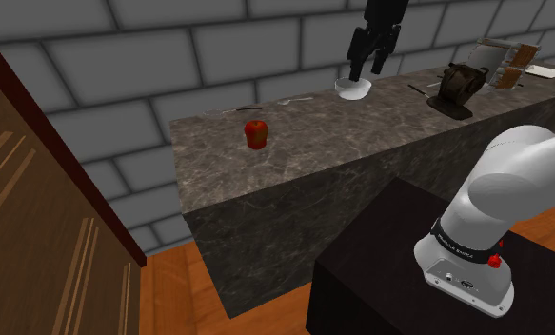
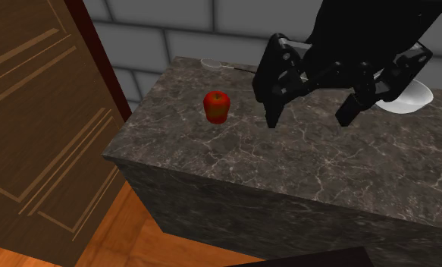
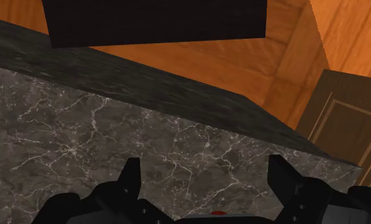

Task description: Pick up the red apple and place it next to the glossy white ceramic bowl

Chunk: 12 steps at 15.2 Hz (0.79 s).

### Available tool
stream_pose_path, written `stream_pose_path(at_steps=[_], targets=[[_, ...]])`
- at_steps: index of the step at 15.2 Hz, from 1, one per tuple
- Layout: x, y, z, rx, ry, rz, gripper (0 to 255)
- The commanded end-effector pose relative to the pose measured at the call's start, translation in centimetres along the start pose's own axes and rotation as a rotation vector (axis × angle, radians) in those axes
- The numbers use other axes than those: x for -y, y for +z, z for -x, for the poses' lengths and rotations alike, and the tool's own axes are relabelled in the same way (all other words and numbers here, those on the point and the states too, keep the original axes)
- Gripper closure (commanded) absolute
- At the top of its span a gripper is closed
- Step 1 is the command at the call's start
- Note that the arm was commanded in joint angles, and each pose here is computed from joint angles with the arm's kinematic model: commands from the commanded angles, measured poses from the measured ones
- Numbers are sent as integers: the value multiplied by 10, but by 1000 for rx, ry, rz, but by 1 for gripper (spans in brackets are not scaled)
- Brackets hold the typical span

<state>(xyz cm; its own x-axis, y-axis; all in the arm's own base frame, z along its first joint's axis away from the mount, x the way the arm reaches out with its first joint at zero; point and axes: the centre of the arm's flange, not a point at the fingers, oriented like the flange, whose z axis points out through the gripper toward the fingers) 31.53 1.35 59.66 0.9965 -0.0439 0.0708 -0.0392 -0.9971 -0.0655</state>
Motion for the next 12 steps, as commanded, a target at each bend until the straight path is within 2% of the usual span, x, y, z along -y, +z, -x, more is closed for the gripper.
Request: stream_pose_path(at_steps=[1, 12], targets=[[0, 0, 0, 0, 0, 0, 0], [30, 82, -113, -15, 120, -24, 0]])
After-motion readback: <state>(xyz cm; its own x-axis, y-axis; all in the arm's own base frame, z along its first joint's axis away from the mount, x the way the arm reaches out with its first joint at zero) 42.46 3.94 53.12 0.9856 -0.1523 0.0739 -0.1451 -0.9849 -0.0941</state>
